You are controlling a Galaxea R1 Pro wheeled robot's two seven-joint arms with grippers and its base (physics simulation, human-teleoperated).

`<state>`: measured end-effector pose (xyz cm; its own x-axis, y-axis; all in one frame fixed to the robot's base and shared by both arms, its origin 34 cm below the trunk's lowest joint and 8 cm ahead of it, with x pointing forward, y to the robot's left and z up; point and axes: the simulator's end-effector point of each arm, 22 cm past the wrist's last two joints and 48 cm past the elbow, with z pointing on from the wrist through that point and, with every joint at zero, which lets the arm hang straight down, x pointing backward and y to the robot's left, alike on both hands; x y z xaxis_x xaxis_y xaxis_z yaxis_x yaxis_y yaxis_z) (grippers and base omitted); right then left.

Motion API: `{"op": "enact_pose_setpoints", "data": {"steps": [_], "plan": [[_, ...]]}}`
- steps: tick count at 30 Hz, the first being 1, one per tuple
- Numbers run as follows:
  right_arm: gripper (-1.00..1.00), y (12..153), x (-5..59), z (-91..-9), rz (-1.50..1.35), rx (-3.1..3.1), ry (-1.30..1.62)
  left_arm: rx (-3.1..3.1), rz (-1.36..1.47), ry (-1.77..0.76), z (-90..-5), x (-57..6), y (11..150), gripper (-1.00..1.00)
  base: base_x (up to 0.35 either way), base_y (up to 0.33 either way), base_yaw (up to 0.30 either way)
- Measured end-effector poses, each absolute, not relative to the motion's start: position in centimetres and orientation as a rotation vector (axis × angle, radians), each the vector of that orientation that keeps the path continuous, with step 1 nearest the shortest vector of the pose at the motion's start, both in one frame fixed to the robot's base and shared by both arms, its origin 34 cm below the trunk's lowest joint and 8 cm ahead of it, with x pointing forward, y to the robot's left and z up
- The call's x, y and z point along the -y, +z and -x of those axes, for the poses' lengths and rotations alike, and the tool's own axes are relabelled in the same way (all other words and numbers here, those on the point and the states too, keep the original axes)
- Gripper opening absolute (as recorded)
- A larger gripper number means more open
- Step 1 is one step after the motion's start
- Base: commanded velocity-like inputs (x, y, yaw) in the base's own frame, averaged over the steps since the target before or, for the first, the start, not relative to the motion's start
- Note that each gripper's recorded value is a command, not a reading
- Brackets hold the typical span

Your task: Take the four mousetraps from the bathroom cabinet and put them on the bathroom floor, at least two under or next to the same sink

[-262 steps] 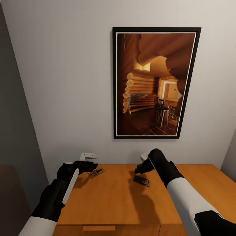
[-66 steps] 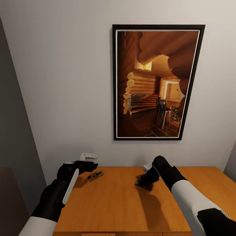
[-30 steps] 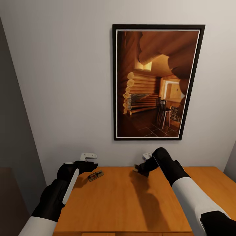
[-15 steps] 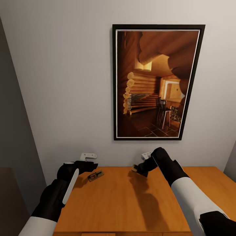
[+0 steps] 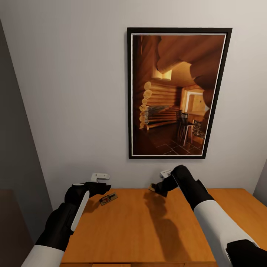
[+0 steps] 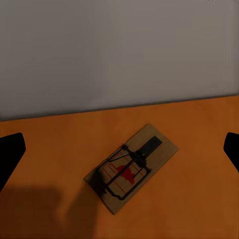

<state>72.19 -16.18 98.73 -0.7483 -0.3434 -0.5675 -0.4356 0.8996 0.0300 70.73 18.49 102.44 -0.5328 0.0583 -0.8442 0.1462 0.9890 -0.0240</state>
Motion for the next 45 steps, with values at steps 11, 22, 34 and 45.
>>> {"op": "enact_pose_setpoints", "data": {"steps": [11, 22, 34, 45], "plan": [[-1.0, 98.9, 16.4, -72.3, 0.556, -2.485, 0.214, -2.134, -0.144, -0.114, -70.7, -18.5, 102.4, 1.0, 0.0, 0.0, 0.0], [-1.0, 98.9, 16.9, -72.3, 0.55, -2.488, 0.206, -2.135, -0.144, -0.117, -70.7, -18.4, 102.4, 1.0, 0.0, 0.0, 0.0], [-1.0, 98.8, 17.2, -72.4, 0.546, -2.489, 0.2, -2.136, -0.146, -0.121, -70.7, -18.3, 102.4, 1.0, -0.082, 0.0, 0.0], [-1.0, 98.8, 17.2, -72.4, 0.545, -2.49, 0.198, -2.134, -0.147, -0.126, -70.7, -18.3, 102.4, 1.0, -0.131, 0.0, 0.0]]}}
